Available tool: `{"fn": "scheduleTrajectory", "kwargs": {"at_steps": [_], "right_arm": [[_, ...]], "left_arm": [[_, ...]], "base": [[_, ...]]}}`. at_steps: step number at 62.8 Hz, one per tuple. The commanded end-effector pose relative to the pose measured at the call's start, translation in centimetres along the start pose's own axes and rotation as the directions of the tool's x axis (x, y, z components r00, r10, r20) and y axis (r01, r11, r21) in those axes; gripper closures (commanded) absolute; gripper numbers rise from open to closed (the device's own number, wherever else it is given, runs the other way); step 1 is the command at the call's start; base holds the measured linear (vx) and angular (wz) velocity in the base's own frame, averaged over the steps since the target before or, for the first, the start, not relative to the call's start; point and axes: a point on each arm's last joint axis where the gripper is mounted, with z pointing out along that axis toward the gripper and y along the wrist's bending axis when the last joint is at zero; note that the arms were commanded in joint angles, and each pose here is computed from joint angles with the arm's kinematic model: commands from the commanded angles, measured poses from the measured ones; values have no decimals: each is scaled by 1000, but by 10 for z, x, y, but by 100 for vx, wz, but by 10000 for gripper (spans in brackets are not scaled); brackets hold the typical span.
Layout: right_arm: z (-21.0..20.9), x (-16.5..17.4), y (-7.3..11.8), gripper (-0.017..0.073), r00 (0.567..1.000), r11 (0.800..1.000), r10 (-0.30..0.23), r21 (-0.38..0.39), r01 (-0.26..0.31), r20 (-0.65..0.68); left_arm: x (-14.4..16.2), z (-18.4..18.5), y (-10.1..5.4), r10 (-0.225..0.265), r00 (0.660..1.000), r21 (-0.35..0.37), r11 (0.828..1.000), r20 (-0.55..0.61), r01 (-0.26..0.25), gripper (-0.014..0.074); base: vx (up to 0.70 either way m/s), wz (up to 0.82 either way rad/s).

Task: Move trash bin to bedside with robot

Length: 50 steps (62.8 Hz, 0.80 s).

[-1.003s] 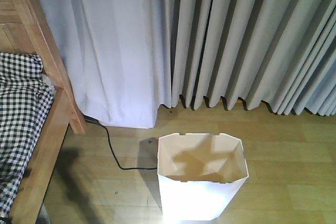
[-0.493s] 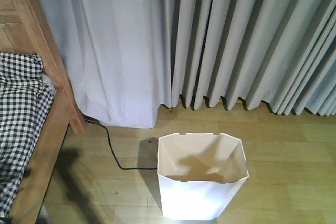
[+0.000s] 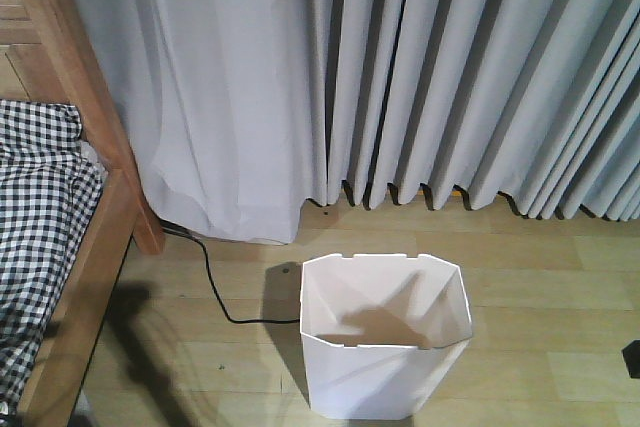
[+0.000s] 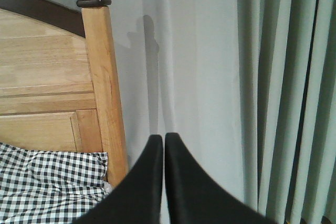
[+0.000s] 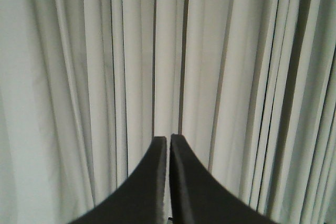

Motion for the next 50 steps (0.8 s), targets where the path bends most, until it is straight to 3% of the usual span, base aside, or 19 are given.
{"fn": "scheduleTrajectory", "kwargs": {"at_steps": [1, 15, 50], "right_arm": [[-1, -7, 0, 568, 996, 999, -36, 6, 35, 82], [-1, -7, 0, 568, 995, 998, -58, 7, 57, 82], [-1, -6, 0, 568, 996, 999, -40, 6, 40, 79]], "left_arm": [[-3, 0, 0, -24, 997, 8, 1000, 70, 23, 600], [-3, 0, 0, -24, 997, 8, 1000, 70, 23, 600], [-3, 0, 0, -24, 997, 8, 1000, 70, 23, 600]], "base": [[0, 0], [0, 0], [0, 0]]}}
